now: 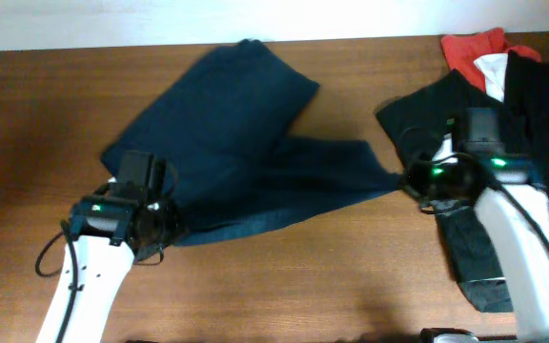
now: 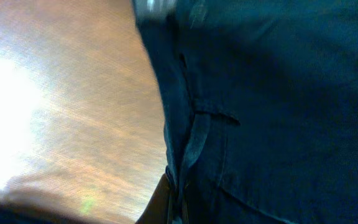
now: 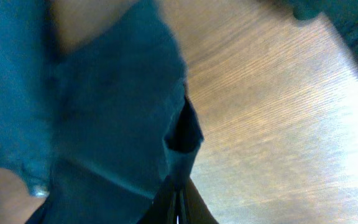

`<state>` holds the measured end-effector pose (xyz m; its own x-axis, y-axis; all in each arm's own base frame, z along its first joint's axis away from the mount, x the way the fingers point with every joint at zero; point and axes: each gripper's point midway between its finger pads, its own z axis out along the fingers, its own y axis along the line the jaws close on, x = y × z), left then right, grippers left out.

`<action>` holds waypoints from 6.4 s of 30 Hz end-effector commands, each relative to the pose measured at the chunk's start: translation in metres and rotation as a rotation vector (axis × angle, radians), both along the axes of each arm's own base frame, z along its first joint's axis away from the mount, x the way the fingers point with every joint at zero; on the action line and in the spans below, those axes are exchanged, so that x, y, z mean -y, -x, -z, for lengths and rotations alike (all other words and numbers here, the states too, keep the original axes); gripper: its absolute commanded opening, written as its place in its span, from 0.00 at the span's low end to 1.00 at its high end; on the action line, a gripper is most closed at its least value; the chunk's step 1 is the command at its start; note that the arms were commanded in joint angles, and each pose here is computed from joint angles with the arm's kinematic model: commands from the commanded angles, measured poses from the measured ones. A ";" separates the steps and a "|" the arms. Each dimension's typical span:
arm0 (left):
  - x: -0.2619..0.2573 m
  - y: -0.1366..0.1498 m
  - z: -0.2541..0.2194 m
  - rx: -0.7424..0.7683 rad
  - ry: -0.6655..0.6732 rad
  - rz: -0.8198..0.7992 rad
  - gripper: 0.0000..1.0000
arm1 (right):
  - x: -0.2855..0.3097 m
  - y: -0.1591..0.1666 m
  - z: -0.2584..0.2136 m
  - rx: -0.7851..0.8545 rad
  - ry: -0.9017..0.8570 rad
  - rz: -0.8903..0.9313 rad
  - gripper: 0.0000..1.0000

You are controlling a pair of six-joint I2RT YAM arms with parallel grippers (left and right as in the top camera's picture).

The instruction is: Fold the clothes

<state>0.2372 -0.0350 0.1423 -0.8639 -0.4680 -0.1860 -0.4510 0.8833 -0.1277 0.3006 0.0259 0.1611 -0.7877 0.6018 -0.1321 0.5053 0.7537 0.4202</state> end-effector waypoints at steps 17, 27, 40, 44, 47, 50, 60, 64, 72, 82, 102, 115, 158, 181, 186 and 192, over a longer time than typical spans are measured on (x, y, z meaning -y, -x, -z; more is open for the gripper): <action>0.032 -0.015 -0.037 0.085 0.199 0.050 0.01 | 0.056 -0.060 -0.166 0.488 0.320 -0.131 0.04; 0.005 -0.059 -0.007 0.061 0.222 -0.147 0.01 | -0.039 -0.186 -0.106 0.617 0.282 -0.370 0.04; -0.027 -0.111 0.083 -0.031 0.079 -0.355 0.01 | -0.102 -0.281 -0.055 0.840 0.293 -0.415 0.04; -0.037 -0.133 0.090 0.039 0.076 -0.401 0.01 | -0.125 -0.296 -0.045 0.906 0.282 -0.435 0.04; -0.041 -0.156 0.084 0.138 0.070 -0.411 0.06 | -0.138 -0.303 -0.045 0.959 0.277 -0.441 0.09; -0.041 -0.172 0.078 0.204 0.086 -0.409 0.70 | -0.133 -0.306 -0.032 0.928 0.306 -0.421 0.91; -0.031 -0.152 0.085 0.114 0.092 -0.279 0.87 | -0.080 -0.236 0.073 0.375 0.311 -0.457 0.99; -0.037 -0.155 0.084 0.122 0.092 -0.294 0.87 | -0.069 -0.228 0.086 0.314 0.309 -0.451 0.99; -0.040 -0.151 0.085 0.103 0.106 -0.295 0.94 | -0.062 -0.226 0.138 0.226 0.339 -0.470 0.93; -0.044 -0.104 0.096 -0.088 0.073 -0.268 0.99 | -0.048 -0.157 0.186 -0.108 0.316 -0.517 0.64; -0.037 -0.145 0.067 0.087 0.191 0.010 0.99 | -0.029 -0.070 0.076 -0.317 0.275 -0.400 0.77; -0.035 -0.156 0.064 0.133 0.180 0.029 0.99 | -0.009 -0.172 0.115 0.012 0.340 -0.459 0.73; -0.036 -0.152 0.066 0.113 0.175 0.027 0.99 | -0.080 -0.256 -0.064 0.577 0.553 -0.498 0.04; -0.034 -0.142 0.069 0.071 0.180 0.023 0.99 | -0.019 -0.222 0.012 0.228 0.494 -0.420 0.67; -0.034 -0.142 0.069 0.070 0.181 0.023 0.99 | -0.012 -0.179 0.036 0.026 0.481 -0.471 0.58; -0.034 -0.138 0.070 0.055 0.183 0.022 0.99 | 0.000 -0.137 0.101 -0.210 0.436 -0.465 0.54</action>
<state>0.3736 0.0003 0.0703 -0.8563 -0.4963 -0.1427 -0.4378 0.8442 -0.3092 0.4542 0.0369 0.0925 -0.9785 0.0778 -0.1910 0.0846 0.9960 -0.0277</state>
